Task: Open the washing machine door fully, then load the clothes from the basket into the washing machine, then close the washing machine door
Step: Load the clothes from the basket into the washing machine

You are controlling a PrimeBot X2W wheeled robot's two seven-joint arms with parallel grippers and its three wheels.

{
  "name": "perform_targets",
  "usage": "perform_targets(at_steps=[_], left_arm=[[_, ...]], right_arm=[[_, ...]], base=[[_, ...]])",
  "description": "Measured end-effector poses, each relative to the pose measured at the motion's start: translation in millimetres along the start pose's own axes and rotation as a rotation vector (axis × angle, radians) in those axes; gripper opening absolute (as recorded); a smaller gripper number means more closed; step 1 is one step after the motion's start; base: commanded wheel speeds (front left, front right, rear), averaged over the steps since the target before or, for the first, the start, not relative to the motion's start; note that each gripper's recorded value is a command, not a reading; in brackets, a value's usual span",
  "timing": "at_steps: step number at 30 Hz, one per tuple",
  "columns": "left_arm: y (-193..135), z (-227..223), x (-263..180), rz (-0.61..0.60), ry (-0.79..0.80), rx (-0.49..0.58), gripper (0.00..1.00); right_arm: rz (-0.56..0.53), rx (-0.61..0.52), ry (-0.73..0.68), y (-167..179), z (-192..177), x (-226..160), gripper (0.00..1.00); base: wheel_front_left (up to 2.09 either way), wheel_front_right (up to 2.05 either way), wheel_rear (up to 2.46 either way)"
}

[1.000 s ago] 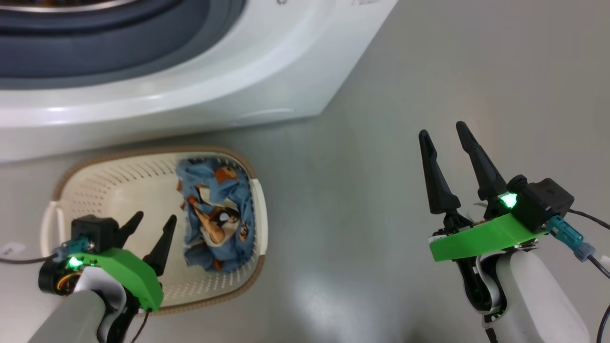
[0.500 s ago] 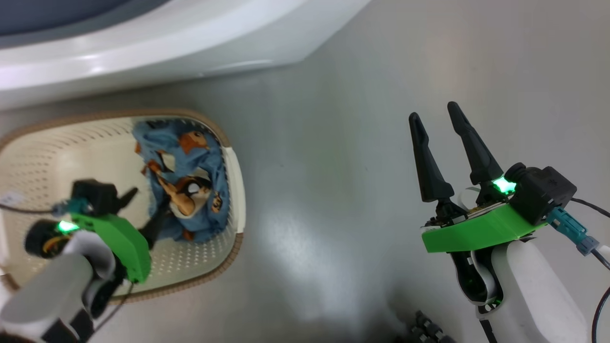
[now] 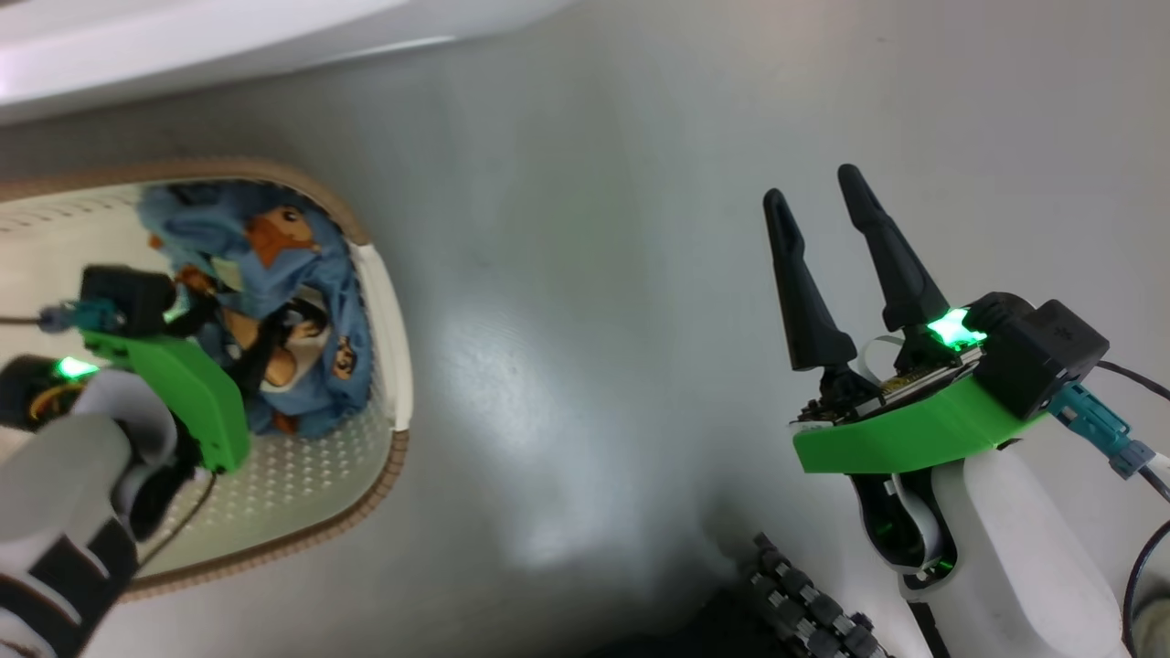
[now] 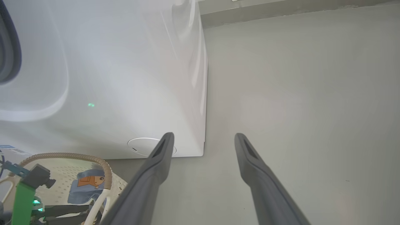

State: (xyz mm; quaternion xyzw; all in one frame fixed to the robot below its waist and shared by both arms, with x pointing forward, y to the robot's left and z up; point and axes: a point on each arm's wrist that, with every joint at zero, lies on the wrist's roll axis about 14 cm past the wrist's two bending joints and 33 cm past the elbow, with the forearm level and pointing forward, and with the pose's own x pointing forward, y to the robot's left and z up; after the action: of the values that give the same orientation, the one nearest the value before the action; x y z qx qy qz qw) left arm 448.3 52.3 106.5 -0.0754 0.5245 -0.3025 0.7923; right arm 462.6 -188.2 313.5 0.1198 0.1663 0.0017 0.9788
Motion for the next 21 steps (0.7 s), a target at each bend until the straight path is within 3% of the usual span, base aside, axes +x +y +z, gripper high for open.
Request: perform_targets(at_steps=[12, 13, 14, 21], left_arm=[[7, -3, 28, -0.006, 0.073, -0.037, 1.00], [6, -4, 28, -0.005, 0.077, -0.040, 0.69], [5, -5, 27, -0.008, 0.085, -0.035, 0.00], [-1, -4, 24, -0.022, 0.090, -0.052, 0.00]], right_arm=[[-0.029, -0.016, 0.034, -11, -11, -5, 1.00], [-0.029, -0.016, 0.032, -11, -10, -5, 1.00], [-0.029, -0.017, 0.029, -11, -8, -6, 1.00], [-0.025, -0.012, 0.013, -9, -1, -7, 1.00]], base=[[0.00, 0.00, 0.00], [0.00, 0.00, 0.00], [0.00, 0.00, 0.00], [0.00, 0.00, 0.00]])
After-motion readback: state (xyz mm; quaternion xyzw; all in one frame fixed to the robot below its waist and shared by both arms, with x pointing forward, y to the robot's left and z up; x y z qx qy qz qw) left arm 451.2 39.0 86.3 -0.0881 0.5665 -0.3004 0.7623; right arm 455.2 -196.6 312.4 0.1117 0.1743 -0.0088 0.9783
